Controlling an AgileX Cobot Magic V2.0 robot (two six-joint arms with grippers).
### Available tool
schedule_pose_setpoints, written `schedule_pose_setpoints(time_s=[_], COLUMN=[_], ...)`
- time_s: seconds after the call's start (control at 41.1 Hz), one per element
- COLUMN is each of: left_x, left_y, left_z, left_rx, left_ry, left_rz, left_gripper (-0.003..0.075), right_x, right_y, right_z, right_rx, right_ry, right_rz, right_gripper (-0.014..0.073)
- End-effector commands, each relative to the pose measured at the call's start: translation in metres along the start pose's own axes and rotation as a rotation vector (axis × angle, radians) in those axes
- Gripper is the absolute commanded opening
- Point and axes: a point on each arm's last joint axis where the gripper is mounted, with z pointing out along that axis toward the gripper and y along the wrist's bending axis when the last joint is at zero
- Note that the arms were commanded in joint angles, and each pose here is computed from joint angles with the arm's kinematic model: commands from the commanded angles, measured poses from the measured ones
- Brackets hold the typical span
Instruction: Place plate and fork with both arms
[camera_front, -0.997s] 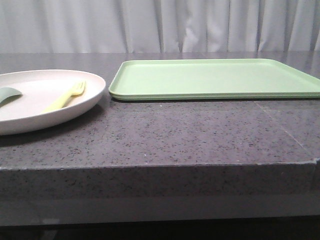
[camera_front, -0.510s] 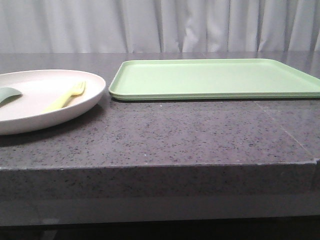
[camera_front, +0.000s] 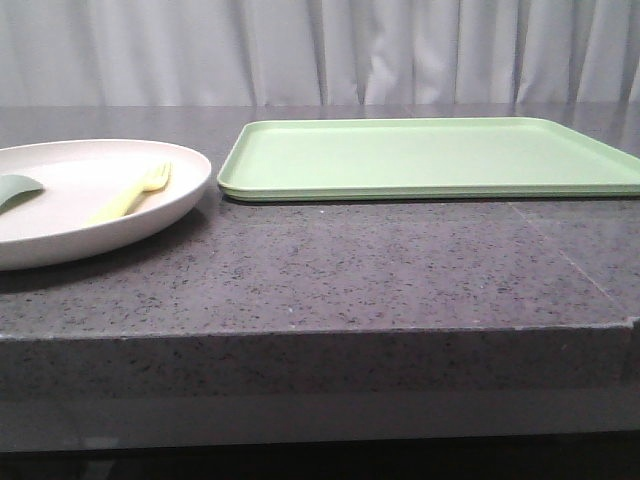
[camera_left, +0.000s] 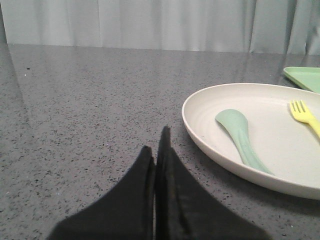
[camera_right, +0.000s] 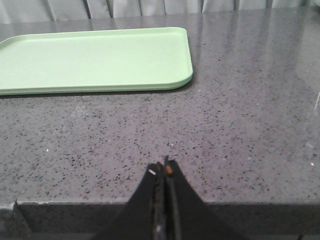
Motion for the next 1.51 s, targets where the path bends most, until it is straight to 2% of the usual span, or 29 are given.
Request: schedule_pose_setpoints(time_s=[0.0, 0.438, 0.583, 0.754, 0.899, 0.997, 1.191, 1.313, 1.386, 1.483], left_x=[-0.008, -0.033, -0.045, -0.075, -0.104, -0.122, -0.155, -0.165, -0.167, -0.167], left_y=[0.0, 0.001, 0.002, 0.001, 0.0, 0.0, -0.001, -0.001, -0.001, -0.001], left_z=[-0.002, -0.008, -0.014, -0.024, -0.022, -0.012, 0.024, 0.044, 0.051, 0.055], left_rx=[-0.004, -0.014, -0.008, -0.004, -0.001, -0.001, -0.003, -0.011, -0.009, -0.009], left_ry=[-0.106, -0.394, -0.51, -0.592, -0.521, -0.438, -0.22, -0.092, -0.051, -0.042], left_rz=[-0.008, -0.011, -0.048, -0.048, -0.048, -0.041, -0.021, 0.05, 0.053, 0.051], left_gripper=[-0.0018, -0.0018, -0.0018, -0.0018, -0.0018, -0.0018, -0.0018, -0.0018, -0.0018, -0.0018], right_x=[-0.011, -0.018, -0.034, -0.06, -0.098, -0.124, -0.169, -0.181, -0.183, -0.184], right_y=[0.0, 0.001, 0.003, 0.006, 0.011, 0.015, 0.021, 0.023, 0.023, 0.023], right_z=[-0.002, -0.004, -0.009, -0.02, -0.036, -0.039, -0.017, 0.007, 0.023, 0.034], right_rx=[-0.002, -0.005, -0.01, -0.021, -0.033, -0.035, -0.027, -0.017, -0.01, -0.006], right_ry=[-0.114, -0.171, -0.223, -0.307, -0.408, -0.397, -0.219, -0.056, 0.034, 0.062], right_rz=[-0.008, -0.006, -0.007, -0.008, -0.009, -0.01, -0.011, -0.011, -0.01, -0.009], right_gripper=[-0.0067, -0.0067, -0.0067, -0.0067, -0.0059, -0.0059, -0.0059, -0.0059, -0.0059, -0.0058])
